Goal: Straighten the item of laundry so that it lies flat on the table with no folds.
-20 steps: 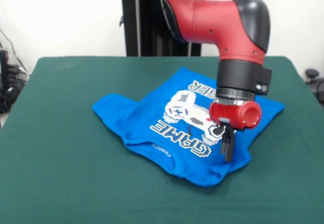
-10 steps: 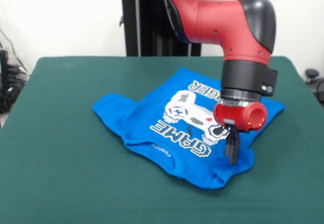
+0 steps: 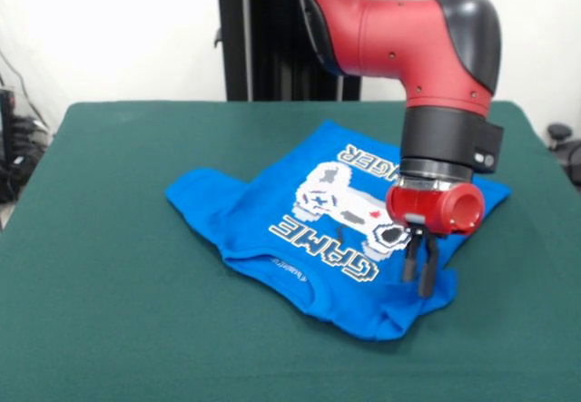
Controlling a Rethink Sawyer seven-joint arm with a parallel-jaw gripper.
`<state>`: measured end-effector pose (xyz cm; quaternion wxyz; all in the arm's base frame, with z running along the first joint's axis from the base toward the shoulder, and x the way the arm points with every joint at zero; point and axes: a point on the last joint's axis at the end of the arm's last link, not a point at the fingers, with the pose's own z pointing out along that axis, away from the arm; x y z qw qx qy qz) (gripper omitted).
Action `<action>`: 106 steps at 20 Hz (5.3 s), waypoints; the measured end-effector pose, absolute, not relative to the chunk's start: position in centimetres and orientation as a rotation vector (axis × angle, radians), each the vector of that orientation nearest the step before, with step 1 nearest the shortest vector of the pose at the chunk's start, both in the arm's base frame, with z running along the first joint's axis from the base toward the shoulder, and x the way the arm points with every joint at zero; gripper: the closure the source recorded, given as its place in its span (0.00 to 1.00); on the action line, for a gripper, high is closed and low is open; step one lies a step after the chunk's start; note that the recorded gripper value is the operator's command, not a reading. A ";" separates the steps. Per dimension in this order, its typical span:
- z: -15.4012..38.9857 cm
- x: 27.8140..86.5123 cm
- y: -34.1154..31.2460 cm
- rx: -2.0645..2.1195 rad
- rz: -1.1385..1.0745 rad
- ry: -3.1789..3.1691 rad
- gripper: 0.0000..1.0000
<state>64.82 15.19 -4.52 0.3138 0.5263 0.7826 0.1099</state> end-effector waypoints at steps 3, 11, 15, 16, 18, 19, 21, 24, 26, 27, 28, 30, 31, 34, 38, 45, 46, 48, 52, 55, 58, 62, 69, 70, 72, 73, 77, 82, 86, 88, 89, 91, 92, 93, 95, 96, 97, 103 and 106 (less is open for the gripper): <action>-4.5 65.0 15.4 1.389 0.291 2.059 0.00; -4.1 65.7 14.8 1.410 0.267 2.022 0.00; -3.8 66.4 15.1 1.419 0.260 1.997 0.00; -3.8 66.5 15.3 1.419 0.259 1.993 0.00; -3.6 66.7 15.7 1.417 0.259 1.987 0.00; -3.4 66.9 16.0 1.417 0.260 1.985 0.00; -3.3 67.0 16.1 1.418 0.260 1.985 0.00; -3.2 67.3 16.3 1.420 0.260 1.984 0.00; -3.0 67.6 16.4 1.425 0.261 1.980 0.00; -2.9 67.7 16.4 1.426 0.261 1.976 0.00; -2.9 67.8 16.4 1.426 0.260 1.972 0.00; -2.7 68.0 16.4 1.426 0.259 1.965 0.00; -2.7 68.0 16.4 1.425 0.258 1.964 0.00; -2.4 68.3 16.7 1.427 0.254 1.949 0.00; -2.1 68.7 17.6 1.445 0.259 1.927 0.00; -1.7 69.5 19.4 1.469 0.272 1.893 0.00; -1.6 69.6 19.6 1.476 0.272 1.886 0.00; -1.7 70.0 20.1 1.491 0.272 1.867 0.00; -2.4 70.2 20.7 1.505 0.267 1.853 0.00; -3.3 70.0 21.1 1.520 0.257 1.844 0.00; -4.0 69.7 21.4 1.518 0.244 1.848 0.00; -4.3 69.3 21.2 1.511 0.229 1.854 0.00; -2.3 68.8 21.8 1.518 0.219 1.892 0.00; -1.9 68.8 22.0 1.519 0.220 1.895 0.00; -0.9 68.7 22.4 1.523 0.223 1.901 0.00; -0.2 68.7 22.8 1.525 0.227 1.905 0.00; 2.9 68.8 24.2 1.526 0.254 1.922 0.00; 6.5 69.3 25.2 1.523 0.288 1.938 0.00; 8.5 69.9 24.3 1.496 0.305 1.949 0.00; 9.3 70.1 23.1 1.465 0.302 1.959 0.00; 9.6 70.1 22.2 1.448 0.294 1.964 0.00; 10.0 70.0 20.4 1.429 0.277 1.972 0.00; 10.0 70.0 19.9 1.424 0.271 1.975 0.00; 10.0 69.8 19.0 1.420 0.261 1.978 0.00; 10.0 69.4 17.7 1.418 0.242 1.984 0.00; 9.9 69.3 17.5 1.417 0.239 1.986 0.00; 9.7 69.1 17.3 1.418 0.231 1.991 0.00; 9.1 68.3 18.0 1.411 0.225 2.010 0.00; 9.0 68.1 18.5 1.405 0.225 2.017 0.00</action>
